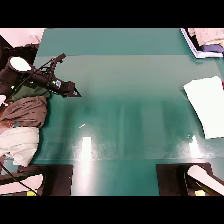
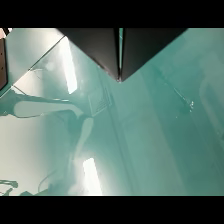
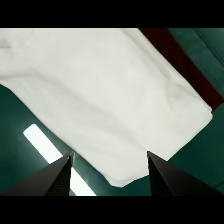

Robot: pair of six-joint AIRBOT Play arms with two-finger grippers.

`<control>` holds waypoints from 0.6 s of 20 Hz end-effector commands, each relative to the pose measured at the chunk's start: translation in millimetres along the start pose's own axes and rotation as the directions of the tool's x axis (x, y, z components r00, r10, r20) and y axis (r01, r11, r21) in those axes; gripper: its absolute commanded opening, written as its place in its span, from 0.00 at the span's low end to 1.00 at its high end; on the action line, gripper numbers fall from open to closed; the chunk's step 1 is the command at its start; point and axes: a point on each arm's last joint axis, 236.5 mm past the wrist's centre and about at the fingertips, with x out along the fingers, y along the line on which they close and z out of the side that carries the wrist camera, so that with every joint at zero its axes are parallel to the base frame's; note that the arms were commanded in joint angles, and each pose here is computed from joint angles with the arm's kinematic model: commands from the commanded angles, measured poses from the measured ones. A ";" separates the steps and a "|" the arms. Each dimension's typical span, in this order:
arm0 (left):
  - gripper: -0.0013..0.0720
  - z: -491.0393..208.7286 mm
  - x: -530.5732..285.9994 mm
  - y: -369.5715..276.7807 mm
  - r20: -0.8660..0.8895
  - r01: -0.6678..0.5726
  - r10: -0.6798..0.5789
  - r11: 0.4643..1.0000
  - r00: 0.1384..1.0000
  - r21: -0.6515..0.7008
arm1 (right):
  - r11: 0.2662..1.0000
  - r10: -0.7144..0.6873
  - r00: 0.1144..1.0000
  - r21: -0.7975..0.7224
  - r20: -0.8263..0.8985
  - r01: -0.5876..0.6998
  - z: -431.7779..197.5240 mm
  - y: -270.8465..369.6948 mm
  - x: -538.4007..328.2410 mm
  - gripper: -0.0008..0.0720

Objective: Fold the shirts.

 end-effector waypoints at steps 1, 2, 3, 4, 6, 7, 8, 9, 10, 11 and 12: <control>0.05 -0.2 -0.1 -0.6 0.000 0.002 -0.002 1.000 1.000 0.002 | 0.994 0.063 0.995 -0.084 -0.072 -0.069 -18.6 46.2 1.4 0.74; 0.05 -1.1 -0.1 -1.0 -0.004 0.003 -0.003 1.000 1.000 0.002 | 0.984 0.107 0.991 -0.136 -0.086 -0.118 -24.0 72.3 1.2 0.73; 0.05 -0.3 -0.1 -0.7 -0.001 0.002 -0.002 1.000 1.000 0.002 | 0.968 0.140 0.985 -0.194 -0.102 -0.158 -31.1 97.3 0.5 0.64; 0.05 1.5 -0.1 -0.1 0.007 -0.001 0.001 1.000 1.000 0.002 | 0.950 0.167 0.979 -0.248 -0.118 -0.191 -39.0 119.4 -0.8 0.46; 0.05 3.8 -0.1 0.7 0.017 -0.004 0.004 1.000 1.000 0.002 | 0.901 0.203 0.969 -0.359 -0.143 -0.242 -56.5 160.4 -4.3 0.05; 0.05 4.7 -0.1 1.0 0.020 -0.005 0.005 1.000 1.000 0.002 | 0.874 0.221 0.964 -0.408 -0.149 -0.264 -64.3 178.3 -6.5 0.04; 0.05 4.6 -0.1 0.9 0.020 -0.005 0.005 1.000 1.000 0.002 | 0.843 0.239 0.959 -0.457 -0.154 -0.284 -72.4 195.6 -9.1 0.04; 0.05 4.6 -0.1 0.9 0.020 -0.005 0.005 1.000 1.000 0.002 | 0.815 0.255 0.954 -0.497 -0.157 -0.299 -80.0 210.8 -11.7 0.04; 0.05 4.6 -0.1 0.9 0.020 -0.005 0.005 1.000 1.000 0.002 | 0.789 0.268 0.950 -0.529 -0.159 -0.312 -85.7 222.0 -13.9 0.04; 0.05 4.6 -0.1 0.9 0.020 -0.005 0.005 1.000 1.000 0.002 | 0.767 0.280 0.946 -0.554 -0.165 -0.323 -92.1 232.1 -16.2 0.04; 0.05 4.6 -0.1 0.9 0.020 -0.005 0.005 1.000 1.000 0.002 | 0.752 0.288 0.943 -0.569 -0.168 -0.332 -96.4 238.7 -17.8 0.04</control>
